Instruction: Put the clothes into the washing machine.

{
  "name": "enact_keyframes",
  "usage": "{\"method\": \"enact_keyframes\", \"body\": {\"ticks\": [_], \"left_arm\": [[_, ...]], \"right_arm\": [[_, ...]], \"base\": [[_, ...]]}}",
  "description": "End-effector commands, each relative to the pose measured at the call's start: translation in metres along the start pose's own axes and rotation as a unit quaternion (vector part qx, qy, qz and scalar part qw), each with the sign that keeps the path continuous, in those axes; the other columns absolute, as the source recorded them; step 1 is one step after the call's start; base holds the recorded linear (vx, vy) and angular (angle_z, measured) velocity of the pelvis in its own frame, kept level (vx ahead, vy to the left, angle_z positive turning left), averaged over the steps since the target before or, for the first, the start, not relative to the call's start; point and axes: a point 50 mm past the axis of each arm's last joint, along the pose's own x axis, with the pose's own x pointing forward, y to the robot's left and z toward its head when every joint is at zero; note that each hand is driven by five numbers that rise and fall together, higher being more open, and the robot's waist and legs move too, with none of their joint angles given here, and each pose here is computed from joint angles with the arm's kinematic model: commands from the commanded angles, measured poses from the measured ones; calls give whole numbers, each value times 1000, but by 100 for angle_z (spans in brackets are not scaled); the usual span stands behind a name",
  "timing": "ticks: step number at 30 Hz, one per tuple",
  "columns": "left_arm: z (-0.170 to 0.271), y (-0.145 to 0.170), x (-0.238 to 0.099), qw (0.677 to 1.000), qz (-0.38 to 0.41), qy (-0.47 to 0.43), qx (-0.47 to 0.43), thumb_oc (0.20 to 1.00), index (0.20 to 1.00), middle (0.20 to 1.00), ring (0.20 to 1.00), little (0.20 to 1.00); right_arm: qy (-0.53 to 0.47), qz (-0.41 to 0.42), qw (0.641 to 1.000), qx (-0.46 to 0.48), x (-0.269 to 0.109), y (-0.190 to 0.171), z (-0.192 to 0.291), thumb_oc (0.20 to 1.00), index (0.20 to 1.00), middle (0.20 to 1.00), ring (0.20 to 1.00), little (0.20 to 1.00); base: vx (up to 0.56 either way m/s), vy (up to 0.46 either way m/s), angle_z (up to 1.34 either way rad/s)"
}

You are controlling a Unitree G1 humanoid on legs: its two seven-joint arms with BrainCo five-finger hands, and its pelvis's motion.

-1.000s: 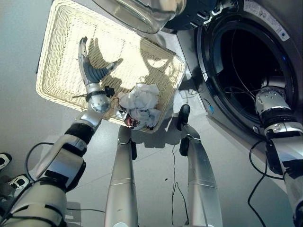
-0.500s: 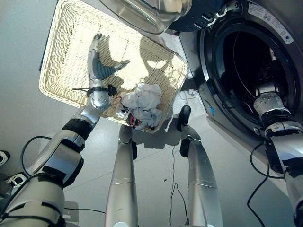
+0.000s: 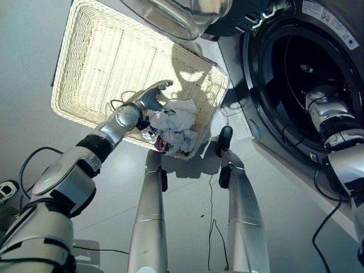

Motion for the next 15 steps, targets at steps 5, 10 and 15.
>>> {"method": "enact_keyframes", "body": {"ticks": [5, 10, 15], "left_arm": [[-25, -33, 1, 987, -74, 83, 114, 1000, 1000, 1000, 1000, 1000], [-25, -30, 2, 985, -31, 76, 152, 1000, 1000, 1000, 1000, 1000], [-20, -29, 3, 976, 40, 40, 212, 1000, 1000, 1000, 1000, 1000]], "right_arm": [[-96, -86, 987, -92, 8, -26, 7, 1000, 1000, 1000, 1000, 1000], [-105, -85, 988, -76, 1, -19, 2, 1000, 1000, 1000, 1000, 1000], [-112, -81, 989, -54, -6, -12, 2, 1000, 1000, 1000, 1000, 1000]], "base": [[0, 0, 0], [0, 0, 0], [0, 0, 0]]}}
